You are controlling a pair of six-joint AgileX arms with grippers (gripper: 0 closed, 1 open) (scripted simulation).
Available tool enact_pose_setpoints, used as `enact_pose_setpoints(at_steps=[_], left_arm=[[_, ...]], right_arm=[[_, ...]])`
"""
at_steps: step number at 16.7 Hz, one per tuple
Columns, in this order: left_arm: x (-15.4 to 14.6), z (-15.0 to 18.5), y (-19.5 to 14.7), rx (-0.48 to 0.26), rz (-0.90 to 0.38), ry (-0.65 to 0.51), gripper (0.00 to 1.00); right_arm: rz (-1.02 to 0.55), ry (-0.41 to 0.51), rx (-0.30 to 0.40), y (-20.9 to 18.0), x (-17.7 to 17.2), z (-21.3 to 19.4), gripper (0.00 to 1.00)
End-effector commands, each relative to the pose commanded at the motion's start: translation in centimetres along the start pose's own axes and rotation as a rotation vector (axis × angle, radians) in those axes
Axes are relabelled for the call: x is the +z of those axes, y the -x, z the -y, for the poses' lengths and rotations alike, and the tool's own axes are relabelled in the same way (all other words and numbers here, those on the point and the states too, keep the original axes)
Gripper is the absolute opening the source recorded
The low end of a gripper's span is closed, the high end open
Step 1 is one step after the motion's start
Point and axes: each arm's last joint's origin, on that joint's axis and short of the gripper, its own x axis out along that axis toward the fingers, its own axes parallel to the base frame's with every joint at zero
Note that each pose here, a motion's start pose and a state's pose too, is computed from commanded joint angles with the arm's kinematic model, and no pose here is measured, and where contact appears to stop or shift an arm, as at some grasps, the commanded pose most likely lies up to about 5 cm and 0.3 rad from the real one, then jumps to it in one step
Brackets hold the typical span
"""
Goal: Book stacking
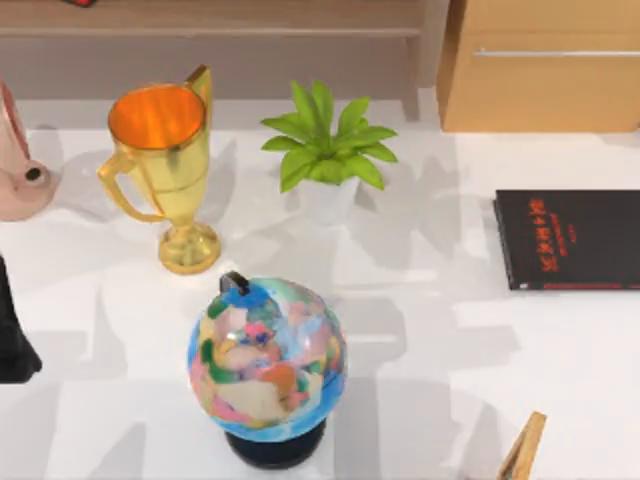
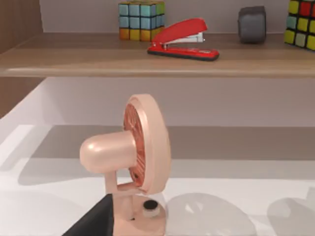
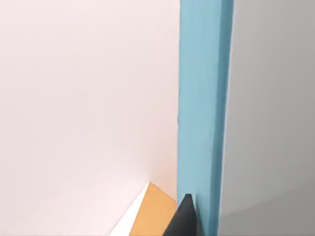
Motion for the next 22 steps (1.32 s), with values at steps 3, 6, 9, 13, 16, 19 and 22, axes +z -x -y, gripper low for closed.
enact_pose_setpoints(at_steps=[3,6,9,13,16,19,22], left_arm=[[0.0,0.0,0.0,0.0,0.0,0.0,1.0],[0.0,0.0,0.0,0.0,0.0,0.0,1.0],[0.0,0.0,0.0,0.0,0.0,0.0,1.0],[0.0,0.0,0.0,0.0,0.0,0.0,1.0],[0.0,0.0,0.0,0.0,0.0,0.0,1.0],[0.0,0.0,0.0,0.0,0.0,0.0,1.0],[0.0,0.0,0.0,0.0,0.0,0.0,1.0]], right_arm=[[-0.115,-0.302,-0.121,3.9,-5.4,1.8,0.0],[-0.293,-0.485,-0.331,8.2,-11.9,5.0,0.0],[-0.448,-0.529,-0.556,12.9,-16.8,8.2,0.0],[-0.521,-0.518,-0.673,15.5,-18.7,9.8,0.0],[-0.516,-0.521,-0.671,15.4,-18.6,9.8,0.0],[-0.519,-0.519,-0.673,15.2,-18.9,9.9,0.0],[-0.521,-0.518,-0.673,15.1,-19.0,9.9,0.0]])
